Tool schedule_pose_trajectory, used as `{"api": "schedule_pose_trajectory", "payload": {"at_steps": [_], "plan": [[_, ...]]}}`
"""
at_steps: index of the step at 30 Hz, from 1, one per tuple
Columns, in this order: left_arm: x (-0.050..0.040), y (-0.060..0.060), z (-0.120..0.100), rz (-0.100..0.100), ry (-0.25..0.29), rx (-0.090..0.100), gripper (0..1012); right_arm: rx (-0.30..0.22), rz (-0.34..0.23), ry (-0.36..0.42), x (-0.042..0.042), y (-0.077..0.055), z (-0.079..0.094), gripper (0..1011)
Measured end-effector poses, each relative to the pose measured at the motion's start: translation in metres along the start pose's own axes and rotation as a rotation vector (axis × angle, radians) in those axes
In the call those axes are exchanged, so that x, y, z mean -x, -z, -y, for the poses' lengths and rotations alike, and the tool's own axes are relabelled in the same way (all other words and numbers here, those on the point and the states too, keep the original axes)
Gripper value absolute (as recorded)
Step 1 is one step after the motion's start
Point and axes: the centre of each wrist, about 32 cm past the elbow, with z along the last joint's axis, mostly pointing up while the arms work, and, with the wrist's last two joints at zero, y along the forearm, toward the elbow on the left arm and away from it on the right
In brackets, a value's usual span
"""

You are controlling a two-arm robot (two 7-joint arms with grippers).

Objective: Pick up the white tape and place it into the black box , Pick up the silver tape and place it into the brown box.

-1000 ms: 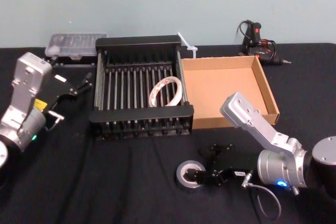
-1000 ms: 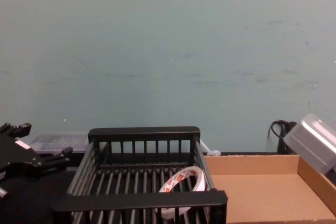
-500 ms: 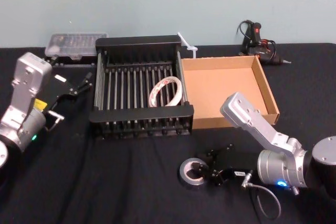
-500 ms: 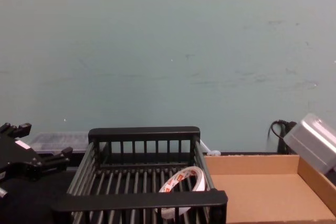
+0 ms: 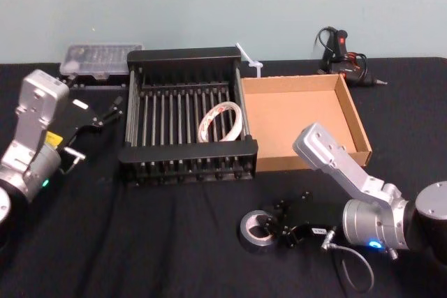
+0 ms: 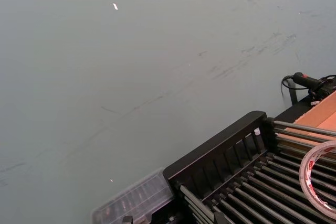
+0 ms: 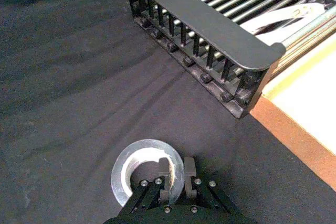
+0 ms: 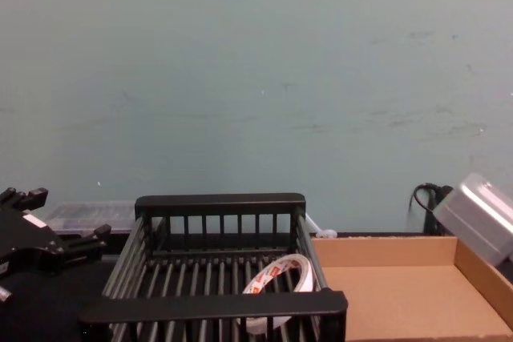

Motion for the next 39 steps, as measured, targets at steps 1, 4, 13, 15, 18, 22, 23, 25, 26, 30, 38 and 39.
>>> {"api": "schedule_pose_trajectory", "payload": {"at_steps": [1,4,13,15,18,22,23,25,26,30,38,39], "plan": [[0.0,0.0,0.0,0.0,0.0,0.0,1001,0.0,0.001,0.0,0.0001,0.0,0.0,171],[0.0,0.0,0.0,0.0,0.0,0.0,1001,-0.011,0.002,0.002,-0.0003,0.0,0.003,171],[0.0,0.0,0.0,0.0,0.0,0.0,1001,-0.06,-0.024,0.044,-0.0059,-0.004,0.016,171],[0.0,0.0,0.0,0.0,0.0,0.0,1001,-0.076,-0.033,0.068,-0.0086,-0.006,0.02,170],[0.0,0.0,0.0,0.0,0.0,0.0,1001,-0.1,-0.044,0.11,-0.0142,-0.009,0.026,171],[0.0,0.0,0.0,0.0,0.0,0.0,1001,-0.127,-0.058,0.165,-0.0219,-0.013,0.03,170],[0.0,0.0,0.0,0.0,0.0,0.0,1001,-0.135,-0.064,0.189,-0.0256,-0.015,0.031,171],[0.0,0.0,0.0,0.0,0.0,0.0,1001,-0.142,-0.069,0.215,-0.0296,-0.017,0.031,171],[0.0,0.0,0.0,0.0,0.0,0.0,1001,-0.147,-0.074,0.236,-0.0333,-0.019,0.031,171],[0.0,0.0,0.0,0.0,0.0,0.0,1001,-0.155,-0.083,0.282,-0.0433,-0.024,0.03,171],[0.0,0.0,0.0,0.0,0.0,0.0,1001,-0.173,-0.098,0.348,-0.059,-0.035,0.025,171],[0.0,0.0,0.0,0.0,0.0,0.0,1001,-0.171,-0.101,0.362,-0.0622,-0.036,0.024,171]]}}
